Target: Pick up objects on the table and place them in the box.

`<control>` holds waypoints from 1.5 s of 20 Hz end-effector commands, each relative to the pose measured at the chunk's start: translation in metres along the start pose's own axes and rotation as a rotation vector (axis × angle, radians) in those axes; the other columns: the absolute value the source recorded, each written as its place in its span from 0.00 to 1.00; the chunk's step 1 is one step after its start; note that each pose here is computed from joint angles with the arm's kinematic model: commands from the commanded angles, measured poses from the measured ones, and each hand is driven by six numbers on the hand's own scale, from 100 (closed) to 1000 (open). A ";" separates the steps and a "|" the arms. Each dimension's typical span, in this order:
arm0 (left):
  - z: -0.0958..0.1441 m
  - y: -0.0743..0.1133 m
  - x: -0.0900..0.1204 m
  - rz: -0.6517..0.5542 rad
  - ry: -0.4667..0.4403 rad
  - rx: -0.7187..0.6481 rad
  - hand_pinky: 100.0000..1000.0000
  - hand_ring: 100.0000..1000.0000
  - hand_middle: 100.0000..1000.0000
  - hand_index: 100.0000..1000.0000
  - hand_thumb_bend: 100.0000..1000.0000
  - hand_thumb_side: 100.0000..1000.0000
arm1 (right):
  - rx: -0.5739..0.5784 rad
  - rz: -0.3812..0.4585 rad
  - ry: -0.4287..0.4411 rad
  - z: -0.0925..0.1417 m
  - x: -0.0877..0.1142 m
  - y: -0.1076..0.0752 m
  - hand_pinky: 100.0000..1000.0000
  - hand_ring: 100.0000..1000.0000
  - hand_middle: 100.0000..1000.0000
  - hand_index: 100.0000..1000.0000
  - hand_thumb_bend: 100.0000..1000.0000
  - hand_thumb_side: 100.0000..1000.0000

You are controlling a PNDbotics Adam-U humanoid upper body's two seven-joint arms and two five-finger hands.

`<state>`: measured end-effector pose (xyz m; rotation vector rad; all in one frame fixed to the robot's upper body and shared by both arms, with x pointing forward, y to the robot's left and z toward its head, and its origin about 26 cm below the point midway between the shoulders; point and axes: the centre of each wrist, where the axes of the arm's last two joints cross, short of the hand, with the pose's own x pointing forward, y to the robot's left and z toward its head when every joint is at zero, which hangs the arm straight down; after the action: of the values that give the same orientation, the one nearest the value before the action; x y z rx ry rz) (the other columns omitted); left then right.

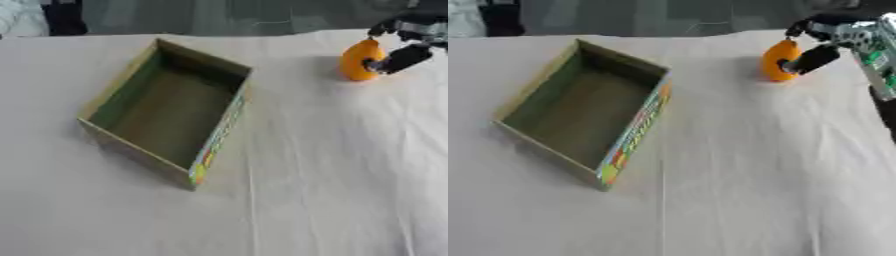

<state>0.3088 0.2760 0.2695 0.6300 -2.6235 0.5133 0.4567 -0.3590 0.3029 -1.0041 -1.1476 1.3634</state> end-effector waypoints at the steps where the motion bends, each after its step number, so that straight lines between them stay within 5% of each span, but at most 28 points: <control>1: -0.008 -0.001 0.007 0.014 -0.036 -0.007 0.78 0.74 0.73 0.90 0.00 0.95 | -0.032 0.006 -0.003 0.006 -0.005 -0.015 0.88 0.99 0.90 1.00 0.14 0.36; 8: -0.008 -0.002 0.008 0.023 -0.034 -0.008 0.78 0.74 0.72 0.90 0.00 0.95 | -0.024 0.006 0.009 0.002 -0.005 -0.010 0.89 0.98 0.91 1.00 0.19 0.35; 15: -0.008 -0.003 0.008 0.028 -0.034 -0.009 0.78 0.74 0.72 0.90 0.00 0.95 | -0.096 0.038 0.072 0.000 -0.005 -0.012 0.89 0.99 0.92 1.00 0.46 0.45; 30: -0.009 -0.004 0.010 0.041 -0.039 -0.006 0.78 0.74 0.72 0.90 0.00 0.94 | -0.156 0.153 0.154 -0.006 -0.001 -0.008 0.85 0.94 0.86 1.00 0.32 0.38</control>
<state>0.3094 0.2727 0.2741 0.5966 -2.6396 0.5197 0.4661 -0.3563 0.2947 -1.2574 -1.0754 1.3312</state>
